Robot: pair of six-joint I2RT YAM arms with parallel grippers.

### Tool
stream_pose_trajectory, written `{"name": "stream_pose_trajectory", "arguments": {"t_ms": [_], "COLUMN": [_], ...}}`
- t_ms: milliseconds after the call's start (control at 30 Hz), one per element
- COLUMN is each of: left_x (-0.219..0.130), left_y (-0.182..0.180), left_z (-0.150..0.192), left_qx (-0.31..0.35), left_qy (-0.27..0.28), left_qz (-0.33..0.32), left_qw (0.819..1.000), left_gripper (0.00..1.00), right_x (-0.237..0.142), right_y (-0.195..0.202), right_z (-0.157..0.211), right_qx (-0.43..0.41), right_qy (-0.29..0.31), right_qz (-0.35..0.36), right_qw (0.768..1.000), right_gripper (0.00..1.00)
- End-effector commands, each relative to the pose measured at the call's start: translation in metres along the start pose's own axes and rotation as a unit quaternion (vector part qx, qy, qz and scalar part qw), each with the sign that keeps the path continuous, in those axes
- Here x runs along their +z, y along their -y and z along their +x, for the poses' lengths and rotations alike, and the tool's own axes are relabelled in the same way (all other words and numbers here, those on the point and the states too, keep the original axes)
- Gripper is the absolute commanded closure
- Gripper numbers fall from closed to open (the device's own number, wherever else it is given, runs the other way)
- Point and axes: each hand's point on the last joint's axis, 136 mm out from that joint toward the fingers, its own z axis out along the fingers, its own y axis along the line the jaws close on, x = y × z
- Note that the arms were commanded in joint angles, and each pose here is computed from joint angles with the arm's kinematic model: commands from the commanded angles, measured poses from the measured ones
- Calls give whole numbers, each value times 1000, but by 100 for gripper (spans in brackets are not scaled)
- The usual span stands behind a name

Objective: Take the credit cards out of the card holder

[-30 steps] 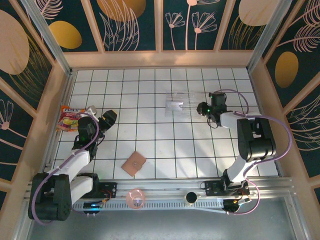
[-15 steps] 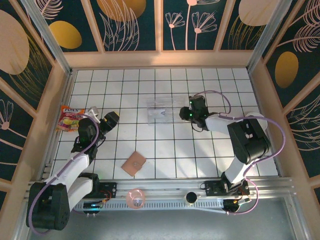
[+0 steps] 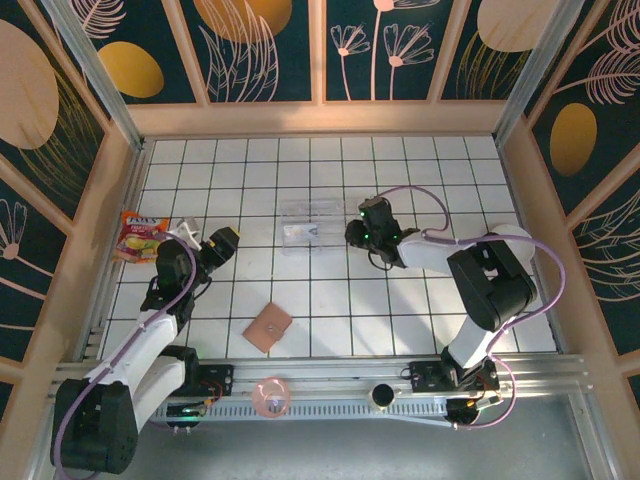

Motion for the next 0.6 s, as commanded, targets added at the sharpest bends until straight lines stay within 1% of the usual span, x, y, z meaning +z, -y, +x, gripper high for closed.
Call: {"name": "stream_pose_trajectory", "arguments": {"t_ms": [0,200,267,367,433,467,500,567], "left_x": [-2,-4,-6,-11,-15,-17,-19,-23], "left_y": [-2,5,8,9,8,8,8,7], "left_z": [7,10,12,18,22,22,21,19], "left_qx": [4,7,9,5,0,-3,-4,-5], "left_qy": [-11,-19,-24,-31,-32,-30,-26,-17], "left_qz": [-4,3,5,5,6,6,5,2], "left_qw": [1000,1000,1000,999,999,1000,1000,1000], "left_gripper": [34,33,33,33,33,32,29,27], "right_x": [-3,-12,-22,-42,-56,-61,-65,-70], "right_y": [9,-1,-3,-14,-34,-49,-67,-98], "right_z": [17,6,1,-1,6,15,29,65], "right_qx": [12,2,0,-14,-44,-69,-96,-148], "right_qy": [-18,2,15,34,33,20,-2,-63], "right_qz": [35,28,27,8,-32,-67,-106,-167], "right_qw": [999,1000,1000,999,998,995,990,973], "right_gripper": [62,46,39,35,34,33,32,32]}}
